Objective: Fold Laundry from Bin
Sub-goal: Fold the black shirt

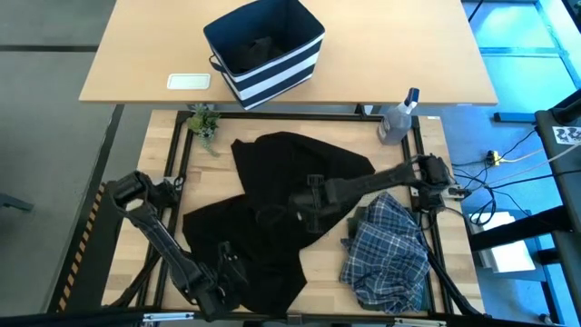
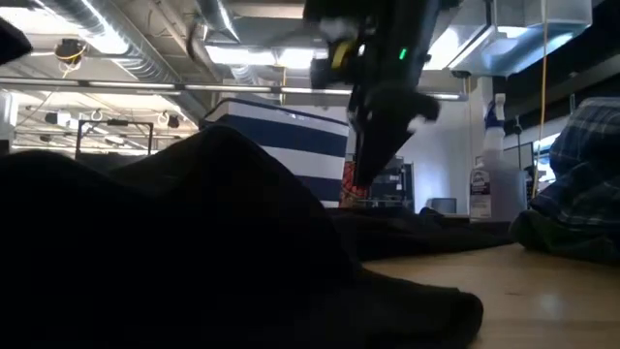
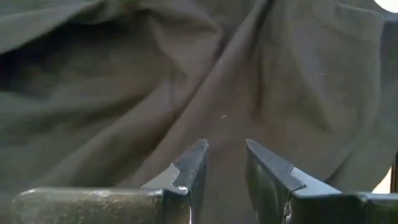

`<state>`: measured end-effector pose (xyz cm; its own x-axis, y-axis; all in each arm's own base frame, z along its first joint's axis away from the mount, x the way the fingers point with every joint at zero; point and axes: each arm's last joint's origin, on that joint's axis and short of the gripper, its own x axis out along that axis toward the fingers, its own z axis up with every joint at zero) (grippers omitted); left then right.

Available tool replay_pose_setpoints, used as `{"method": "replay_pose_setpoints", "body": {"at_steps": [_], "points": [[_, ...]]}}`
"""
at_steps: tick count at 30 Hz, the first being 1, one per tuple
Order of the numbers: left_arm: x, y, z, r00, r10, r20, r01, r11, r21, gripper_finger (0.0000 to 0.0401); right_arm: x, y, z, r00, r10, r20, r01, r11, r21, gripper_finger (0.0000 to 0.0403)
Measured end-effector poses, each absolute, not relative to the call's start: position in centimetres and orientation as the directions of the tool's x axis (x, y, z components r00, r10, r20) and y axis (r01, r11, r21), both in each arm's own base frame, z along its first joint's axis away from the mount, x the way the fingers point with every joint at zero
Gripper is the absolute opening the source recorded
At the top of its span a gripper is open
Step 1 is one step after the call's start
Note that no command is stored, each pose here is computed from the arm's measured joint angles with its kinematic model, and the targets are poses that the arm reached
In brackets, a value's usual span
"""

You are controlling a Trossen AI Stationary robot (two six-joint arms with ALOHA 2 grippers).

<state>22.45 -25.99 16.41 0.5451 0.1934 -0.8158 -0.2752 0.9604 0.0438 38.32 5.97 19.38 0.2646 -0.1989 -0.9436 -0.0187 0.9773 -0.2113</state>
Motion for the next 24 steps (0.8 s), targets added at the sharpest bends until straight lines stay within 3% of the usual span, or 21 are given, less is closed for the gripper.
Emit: {"method": "replay_pose_setpoints", "body": {"at_steps": [7,12,17,22,24], "points": [[23.6,-26.0,13.2,0.452,0.19,-0.872,-0.273,0.96,0.068,0.0098,38.1,0.2,17.1,0.237,-0.167,-0.957,0.049,0.986,-0.16,0.0006],[23.6,-25.3,12.5,0.324,0.205,-0.923,-0.272,0.955,0.117,0.0098,36.7,-3.2,15.3,0.154,-0.183,-0.971,0.119,0.979,-0.165,0.0015],[22.2,-23.8,12.8,0.175,0.322,-0.931,-0.278,0.923,0.267,0.0098,35.3,-5.0,13.9,0.104,-0.143,-0.984,0.173,0.977,-0.124,0.0005],[20.4,-22.0,12.9,-0.065,0.452,-0.89,-0.259,0.854,0.452,0.0098,34.6,-5.1,13.3,0.067,-0.131,-0.989,0.212,0.971,-0.114,0.0006],[20.1,-21.8,13.1,-0.098,0.474,-0.875,-0.25,0.839,0.483,0.0098,34.5,-4.8,13.3,0.063,-0.114,-0.991,0.214,0.972,-0.098,0.0007]]}}
